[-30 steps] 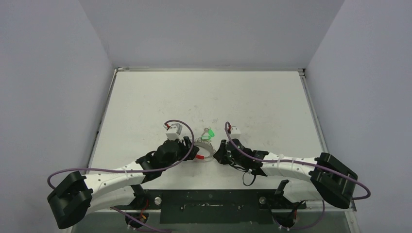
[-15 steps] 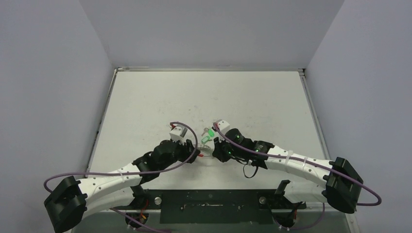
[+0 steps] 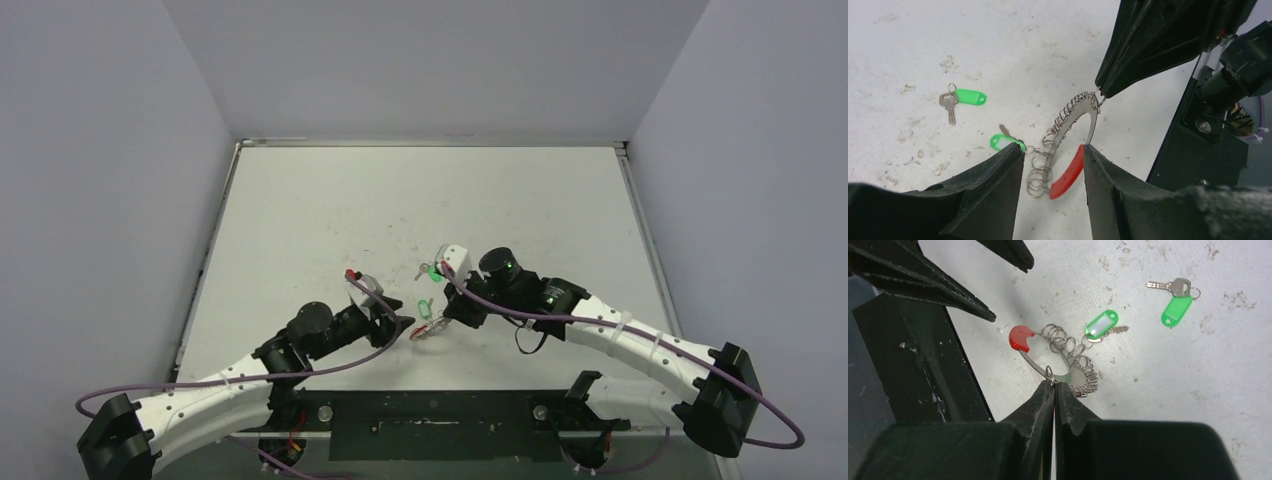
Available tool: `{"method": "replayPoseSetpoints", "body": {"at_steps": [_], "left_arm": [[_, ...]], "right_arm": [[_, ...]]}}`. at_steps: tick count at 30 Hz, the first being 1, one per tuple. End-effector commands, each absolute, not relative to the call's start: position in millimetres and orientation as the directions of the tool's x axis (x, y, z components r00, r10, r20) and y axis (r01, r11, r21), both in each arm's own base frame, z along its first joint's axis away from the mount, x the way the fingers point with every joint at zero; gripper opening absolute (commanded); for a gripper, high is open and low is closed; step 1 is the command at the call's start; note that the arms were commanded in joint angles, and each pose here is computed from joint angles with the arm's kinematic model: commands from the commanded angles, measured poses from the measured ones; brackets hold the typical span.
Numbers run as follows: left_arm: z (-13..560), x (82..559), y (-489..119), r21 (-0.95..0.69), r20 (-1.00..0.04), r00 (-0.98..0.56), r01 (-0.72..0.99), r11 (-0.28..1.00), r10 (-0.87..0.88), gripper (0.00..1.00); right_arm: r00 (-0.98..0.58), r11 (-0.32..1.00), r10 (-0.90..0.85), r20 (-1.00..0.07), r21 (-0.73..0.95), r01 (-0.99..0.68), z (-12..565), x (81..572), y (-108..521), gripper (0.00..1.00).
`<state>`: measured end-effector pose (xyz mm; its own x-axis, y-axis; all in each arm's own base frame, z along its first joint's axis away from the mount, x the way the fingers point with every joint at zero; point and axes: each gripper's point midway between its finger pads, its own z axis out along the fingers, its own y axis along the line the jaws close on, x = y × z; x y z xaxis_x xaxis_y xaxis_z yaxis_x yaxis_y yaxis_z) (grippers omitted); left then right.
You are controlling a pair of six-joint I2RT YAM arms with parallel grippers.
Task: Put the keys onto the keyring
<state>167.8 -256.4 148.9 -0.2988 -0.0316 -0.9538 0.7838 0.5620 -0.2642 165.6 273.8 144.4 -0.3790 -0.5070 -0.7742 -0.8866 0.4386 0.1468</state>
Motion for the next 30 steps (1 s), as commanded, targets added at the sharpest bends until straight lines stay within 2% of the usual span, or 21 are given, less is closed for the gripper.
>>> {"method": "replayPoseSetpoints", "body": {"at_steps": [1, 9, 19, 30], "left_arm": [[182, 161, -265, -0.151, -0.988, -0.141, 0.868, 0.473, -0.056, 0.45], [192, 145, -283, -0.096, -0.991, -0.061, 0.938, 0.333, -0.115, 0.37], [199, 146, -295, -0.076, -0.987, -0.026, 0.947, 0.312, -0.161, 0.32], [197, 138, -295, -0.067, -0.985, -0.018, 0.956, 0.285, -0.173, 0.32]], "right_arm": [[-0.194, 0.312, -0.482, -0.854, 0.039, -0.949, 179, 164, 281, 0.0], [-0.127, 0.252, -0.402, -0.907, 0.024, -0.967, 194, 158, 290, 0.0], [-0.102, 0.218, -0.358, -0.928, 0.023, -0.976, 195, 153, 297, 0.0], [-0.046, 0.217, -0.149, -0.988, 0.012, -0.976, 220, 150, 305, 0.0]]}}
